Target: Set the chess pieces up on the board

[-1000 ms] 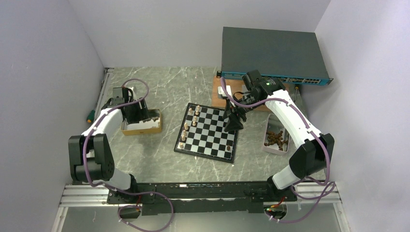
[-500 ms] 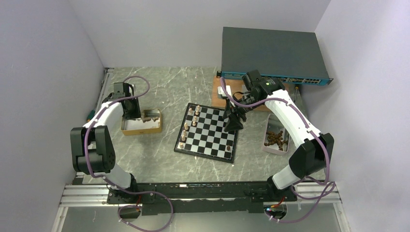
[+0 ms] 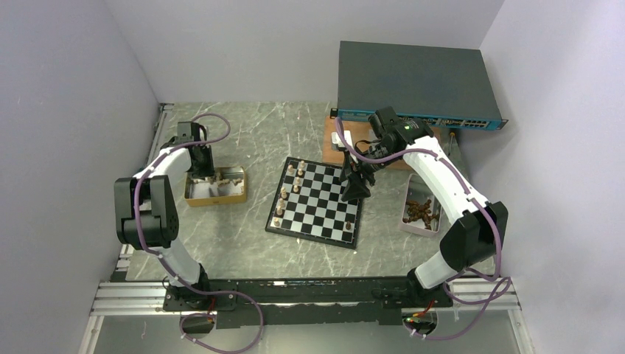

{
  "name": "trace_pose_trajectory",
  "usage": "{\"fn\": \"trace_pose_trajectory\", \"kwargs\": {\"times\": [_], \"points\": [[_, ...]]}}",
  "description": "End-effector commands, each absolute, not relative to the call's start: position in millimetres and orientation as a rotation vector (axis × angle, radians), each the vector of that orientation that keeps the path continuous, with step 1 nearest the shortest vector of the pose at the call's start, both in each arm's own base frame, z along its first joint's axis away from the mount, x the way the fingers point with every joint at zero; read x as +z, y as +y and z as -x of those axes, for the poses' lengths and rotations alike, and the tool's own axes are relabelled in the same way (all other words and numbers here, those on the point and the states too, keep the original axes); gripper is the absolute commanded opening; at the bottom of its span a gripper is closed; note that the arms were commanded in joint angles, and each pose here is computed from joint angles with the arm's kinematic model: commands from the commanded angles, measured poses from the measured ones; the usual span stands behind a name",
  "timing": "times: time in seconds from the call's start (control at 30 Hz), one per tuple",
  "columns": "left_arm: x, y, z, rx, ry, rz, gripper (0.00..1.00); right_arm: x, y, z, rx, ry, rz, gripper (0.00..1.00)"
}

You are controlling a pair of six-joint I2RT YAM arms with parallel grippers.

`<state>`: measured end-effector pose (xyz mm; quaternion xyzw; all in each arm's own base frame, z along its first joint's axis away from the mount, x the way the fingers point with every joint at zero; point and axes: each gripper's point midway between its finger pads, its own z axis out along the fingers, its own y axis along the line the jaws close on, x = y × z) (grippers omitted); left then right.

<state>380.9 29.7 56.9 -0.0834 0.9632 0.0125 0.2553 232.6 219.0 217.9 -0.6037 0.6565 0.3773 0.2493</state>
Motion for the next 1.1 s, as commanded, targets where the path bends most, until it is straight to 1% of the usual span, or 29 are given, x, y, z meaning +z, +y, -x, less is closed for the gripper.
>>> {"fn": "trace_pose_trajectory", "kwargs": {"times": [0.0,0.7,1.0,1.07], "points": [[71,35,-402,0.047,2.548,0.206,0.34,225,222,-235,1.032,1.750,1.642,0.70],[56,38,-415,0.060,2.504,0.276,0.33,226,222,-237,1.033,1.751,1.650,0.70],[46,41,-411,0.087,2.530,0.280,0.31,226,223,-238,1.037,1.749,1.654,0.70],[47,42,-413,0.094,2.526,0.284,0.29,225,223,-238,1.039,1.750,1.654,0.70]]}}
